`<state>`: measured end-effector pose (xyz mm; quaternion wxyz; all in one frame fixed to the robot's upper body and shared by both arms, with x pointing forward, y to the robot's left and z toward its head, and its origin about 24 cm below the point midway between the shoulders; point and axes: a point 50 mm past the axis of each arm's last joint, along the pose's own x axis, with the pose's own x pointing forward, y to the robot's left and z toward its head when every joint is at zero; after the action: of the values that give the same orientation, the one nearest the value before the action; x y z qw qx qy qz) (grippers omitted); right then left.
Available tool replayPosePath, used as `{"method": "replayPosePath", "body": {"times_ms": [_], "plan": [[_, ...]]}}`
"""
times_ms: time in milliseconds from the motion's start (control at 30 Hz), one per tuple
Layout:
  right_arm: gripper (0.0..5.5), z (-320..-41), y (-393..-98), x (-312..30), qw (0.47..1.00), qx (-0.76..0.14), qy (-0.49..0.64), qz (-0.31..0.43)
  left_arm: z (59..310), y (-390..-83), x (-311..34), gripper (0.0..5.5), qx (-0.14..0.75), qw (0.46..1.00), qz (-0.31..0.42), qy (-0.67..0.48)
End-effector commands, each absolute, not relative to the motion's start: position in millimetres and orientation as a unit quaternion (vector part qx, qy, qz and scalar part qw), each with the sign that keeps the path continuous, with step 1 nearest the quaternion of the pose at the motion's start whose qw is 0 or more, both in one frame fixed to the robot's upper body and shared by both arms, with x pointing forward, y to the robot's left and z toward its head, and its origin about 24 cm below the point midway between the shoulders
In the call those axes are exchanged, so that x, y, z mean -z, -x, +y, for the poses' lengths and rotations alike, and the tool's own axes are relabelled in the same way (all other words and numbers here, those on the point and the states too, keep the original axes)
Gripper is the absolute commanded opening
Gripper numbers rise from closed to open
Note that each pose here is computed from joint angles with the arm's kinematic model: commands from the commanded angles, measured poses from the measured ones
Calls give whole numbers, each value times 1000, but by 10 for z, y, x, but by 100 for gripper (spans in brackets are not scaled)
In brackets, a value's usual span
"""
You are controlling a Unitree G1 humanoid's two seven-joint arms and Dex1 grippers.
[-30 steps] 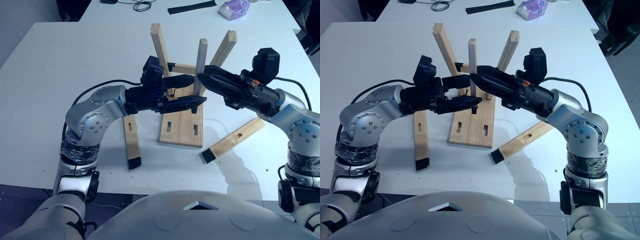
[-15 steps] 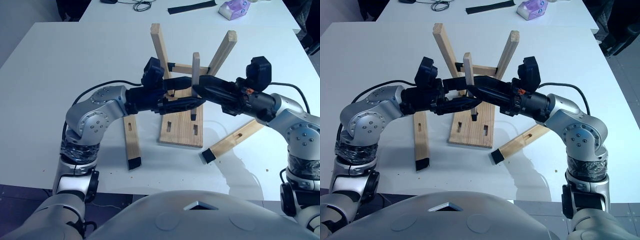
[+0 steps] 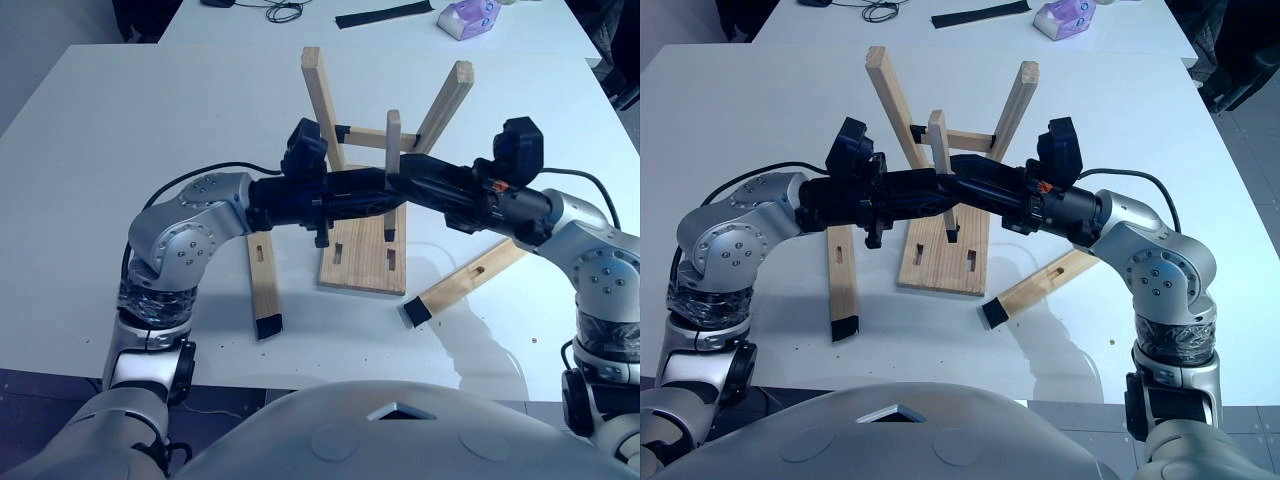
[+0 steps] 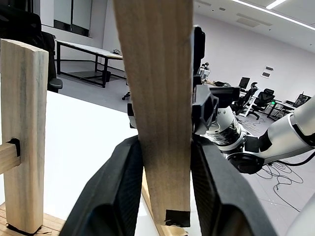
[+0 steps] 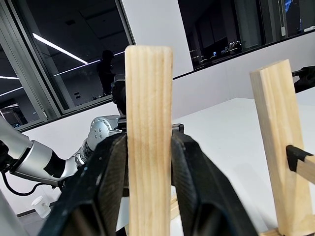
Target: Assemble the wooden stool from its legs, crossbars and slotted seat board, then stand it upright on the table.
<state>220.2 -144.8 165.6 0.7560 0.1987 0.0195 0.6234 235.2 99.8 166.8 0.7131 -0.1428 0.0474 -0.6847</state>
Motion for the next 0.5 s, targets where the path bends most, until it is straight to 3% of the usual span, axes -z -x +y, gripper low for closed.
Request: {"method": "replayPosePath", "body": {"times_ms": [33,500], "plan": [[133,-1448,-2182,-1608,751,-631,-187,42,1020,-2374,-1727,132,683,716,35,141],[133,-1440,-2187,-1599,751,-635,-172,48,1022,-2380,-1692,132,684,716,42,130]]}}
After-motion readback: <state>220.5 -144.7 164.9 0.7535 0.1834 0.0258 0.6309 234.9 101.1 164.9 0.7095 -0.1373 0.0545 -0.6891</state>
